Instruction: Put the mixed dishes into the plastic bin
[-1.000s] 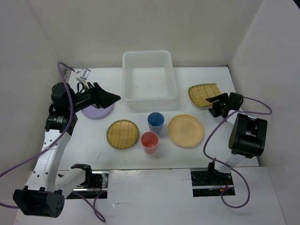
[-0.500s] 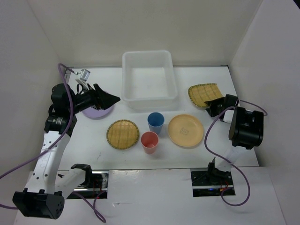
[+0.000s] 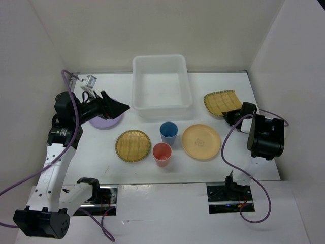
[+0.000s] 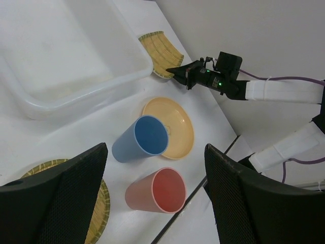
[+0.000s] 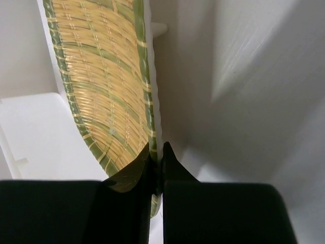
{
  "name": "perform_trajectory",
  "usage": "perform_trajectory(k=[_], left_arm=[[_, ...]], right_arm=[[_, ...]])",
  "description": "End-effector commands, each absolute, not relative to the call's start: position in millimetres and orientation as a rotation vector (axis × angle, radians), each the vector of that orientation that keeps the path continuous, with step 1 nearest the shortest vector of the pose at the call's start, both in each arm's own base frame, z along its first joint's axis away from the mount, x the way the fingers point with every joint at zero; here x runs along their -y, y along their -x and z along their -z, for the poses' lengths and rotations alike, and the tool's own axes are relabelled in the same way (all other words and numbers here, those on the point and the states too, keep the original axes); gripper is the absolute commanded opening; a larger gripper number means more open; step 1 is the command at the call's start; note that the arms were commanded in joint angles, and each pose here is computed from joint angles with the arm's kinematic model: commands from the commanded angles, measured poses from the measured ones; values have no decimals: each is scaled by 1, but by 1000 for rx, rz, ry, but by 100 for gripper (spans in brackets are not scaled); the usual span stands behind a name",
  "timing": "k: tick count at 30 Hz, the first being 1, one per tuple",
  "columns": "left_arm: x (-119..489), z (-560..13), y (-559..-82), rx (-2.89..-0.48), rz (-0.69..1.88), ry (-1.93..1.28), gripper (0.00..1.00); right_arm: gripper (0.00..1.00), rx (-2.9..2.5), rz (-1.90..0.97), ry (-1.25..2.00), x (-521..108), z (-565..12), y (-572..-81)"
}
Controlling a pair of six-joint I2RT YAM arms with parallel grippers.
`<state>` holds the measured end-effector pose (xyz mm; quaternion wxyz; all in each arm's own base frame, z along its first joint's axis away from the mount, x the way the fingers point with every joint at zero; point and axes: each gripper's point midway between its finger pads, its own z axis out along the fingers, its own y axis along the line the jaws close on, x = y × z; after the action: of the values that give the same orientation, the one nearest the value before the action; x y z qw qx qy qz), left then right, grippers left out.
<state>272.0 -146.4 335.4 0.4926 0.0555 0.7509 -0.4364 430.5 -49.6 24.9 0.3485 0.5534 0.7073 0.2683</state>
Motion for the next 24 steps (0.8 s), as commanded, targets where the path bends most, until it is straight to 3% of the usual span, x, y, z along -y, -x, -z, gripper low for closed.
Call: perform_trajectory(k=[1, 8, 14, 24], left_arm=[[146, -350, -266, -1763, 1028, -191, 84], [146, -354, -261, -1753, 1026, -196, 84], [145, -352, -258, -1753, 1018, -188, 84], [144, -358, -250, -1730, 1007, -205, 84]], right_arm=[[0, -1754, -605, -1354, 65, -73, -438], [0, -1596, -563, -1152, 72, -208, -433], [0, -1547, -696, -821, 17, -316, -438], [0, -1691, -975, -289, -148, -352, -476]])
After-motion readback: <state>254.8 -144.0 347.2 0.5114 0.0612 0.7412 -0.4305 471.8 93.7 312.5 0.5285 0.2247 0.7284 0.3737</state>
